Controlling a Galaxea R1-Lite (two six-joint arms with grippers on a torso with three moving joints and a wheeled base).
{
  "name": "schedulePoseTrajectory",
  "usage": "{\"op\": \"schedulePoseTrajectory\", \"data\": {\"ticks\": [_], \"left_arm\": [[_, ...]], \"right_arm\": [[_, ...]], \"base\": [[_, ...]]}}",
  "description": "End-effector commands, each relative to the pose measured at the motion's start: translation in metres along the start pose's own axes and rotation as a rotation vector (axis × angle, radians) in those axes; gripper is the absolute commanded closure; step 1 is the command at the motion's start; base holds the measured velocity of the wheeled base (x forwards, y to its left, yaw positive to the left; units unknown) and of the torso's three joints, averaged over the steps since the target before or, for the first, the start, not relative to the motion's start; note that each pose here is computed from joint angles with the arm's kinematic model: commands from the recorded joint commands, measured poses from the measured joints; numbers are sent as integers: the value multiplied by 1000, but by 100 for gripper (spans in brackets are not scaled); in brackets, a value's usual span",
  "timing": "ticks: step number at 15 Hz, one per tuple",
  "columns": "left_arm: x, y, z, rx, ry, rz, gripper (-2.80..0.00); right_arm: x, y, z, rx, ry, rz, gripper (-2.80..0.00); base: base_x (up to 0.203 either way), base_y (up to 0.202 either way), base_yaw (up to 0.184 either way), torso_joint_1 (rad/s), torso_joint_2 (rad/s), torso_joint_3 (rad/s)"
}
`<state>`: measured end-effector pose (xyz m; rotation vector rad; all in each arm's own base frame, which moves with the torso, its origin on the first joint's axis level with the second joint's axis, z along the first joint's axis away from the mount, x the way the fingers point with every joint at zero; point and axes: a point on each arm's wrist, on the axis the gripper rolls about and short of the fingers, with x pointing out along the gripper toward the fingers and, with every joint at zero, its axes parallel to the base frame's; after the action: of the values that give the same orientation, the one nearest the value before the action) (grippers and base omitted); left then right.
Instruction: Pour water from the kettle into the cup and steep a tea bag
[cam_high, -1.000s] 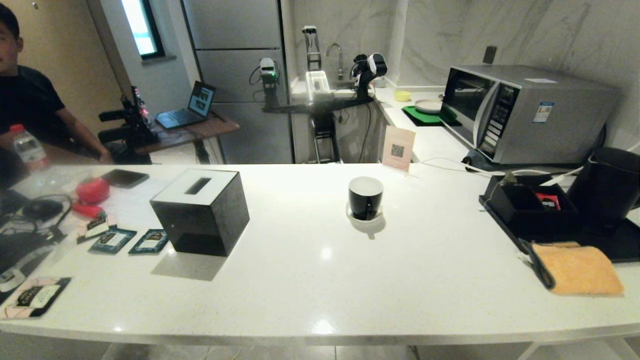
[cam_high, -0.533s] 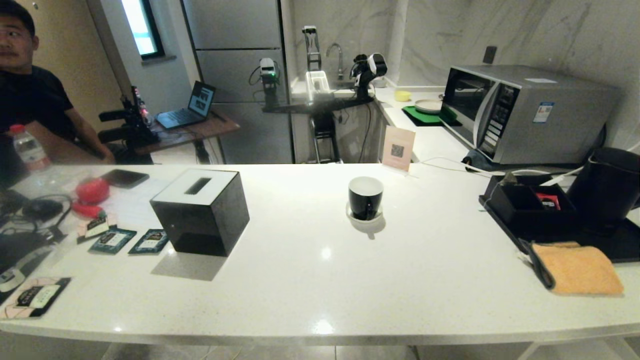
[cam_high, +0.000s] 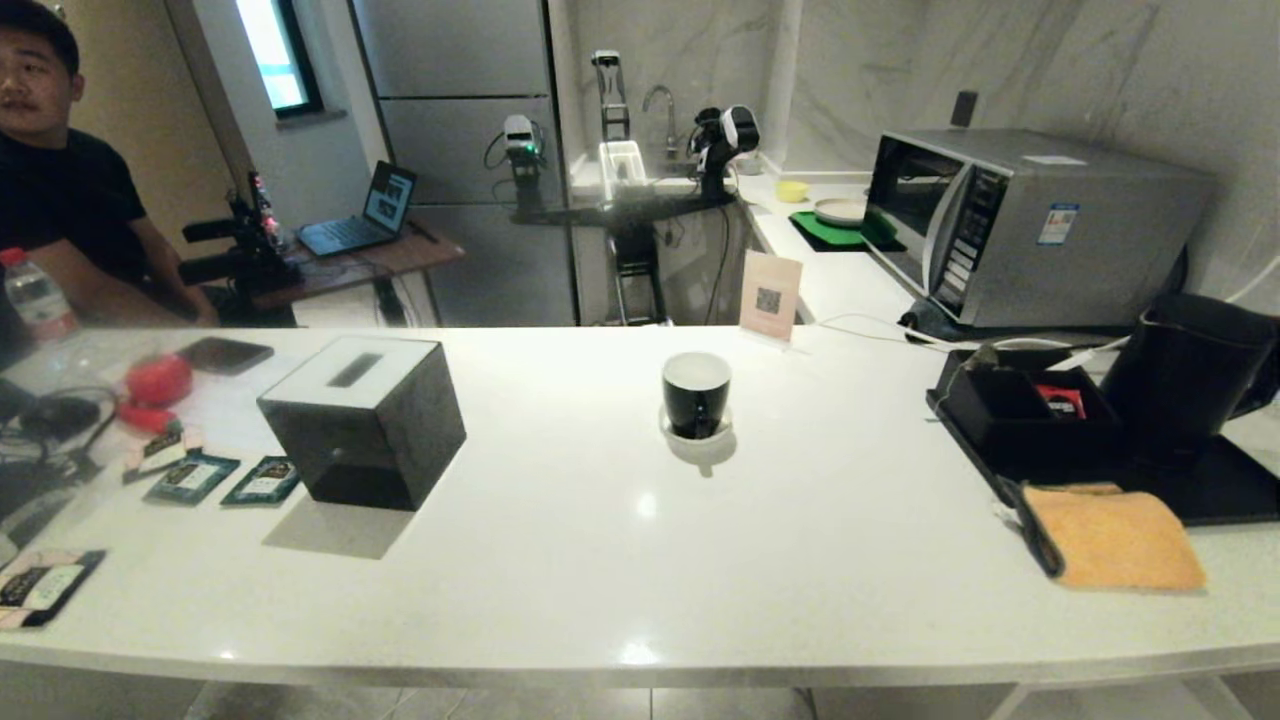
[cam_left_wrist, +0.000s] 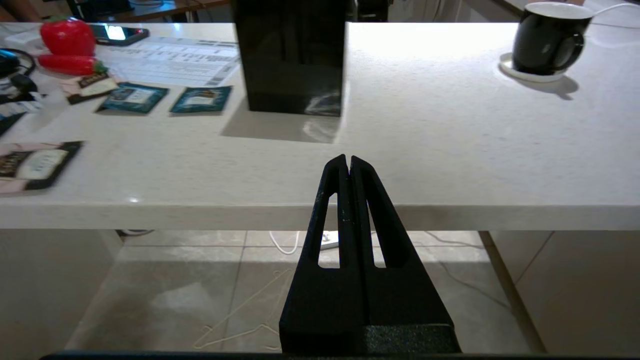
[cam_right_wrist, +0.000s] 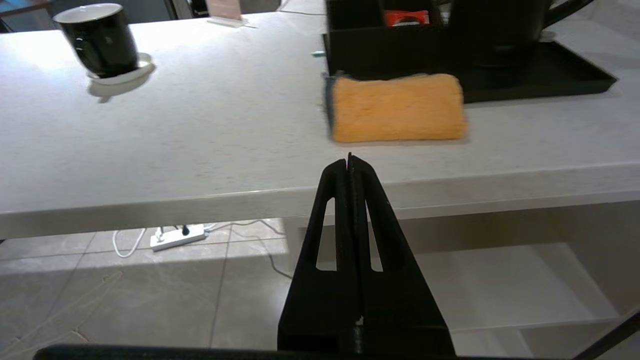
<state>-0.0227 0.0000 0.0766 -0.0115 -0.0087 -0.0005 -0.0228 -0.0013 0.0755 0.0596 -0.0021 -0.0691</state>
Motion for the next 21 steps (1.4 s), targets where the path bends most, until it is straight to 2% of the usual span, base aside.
{"op": "schedulePoseTrajectory", "data": {"ticks": [1,17,21], "left_arm": [[0,0,0,-1,1,0,0],[0,0,0,-2,0,0,0],[0,0,0,-2,0,0,0]], "right_arm": [[0,0,0,0,-1,0,0],[0,0,0,0,-2,0,0],[0,0,0,0,-1,0,0]], "base": [[0,-191,4,11,-3,6],[0,-193,0,2,2,3],[0,-26,0,1,-1,1]]}}
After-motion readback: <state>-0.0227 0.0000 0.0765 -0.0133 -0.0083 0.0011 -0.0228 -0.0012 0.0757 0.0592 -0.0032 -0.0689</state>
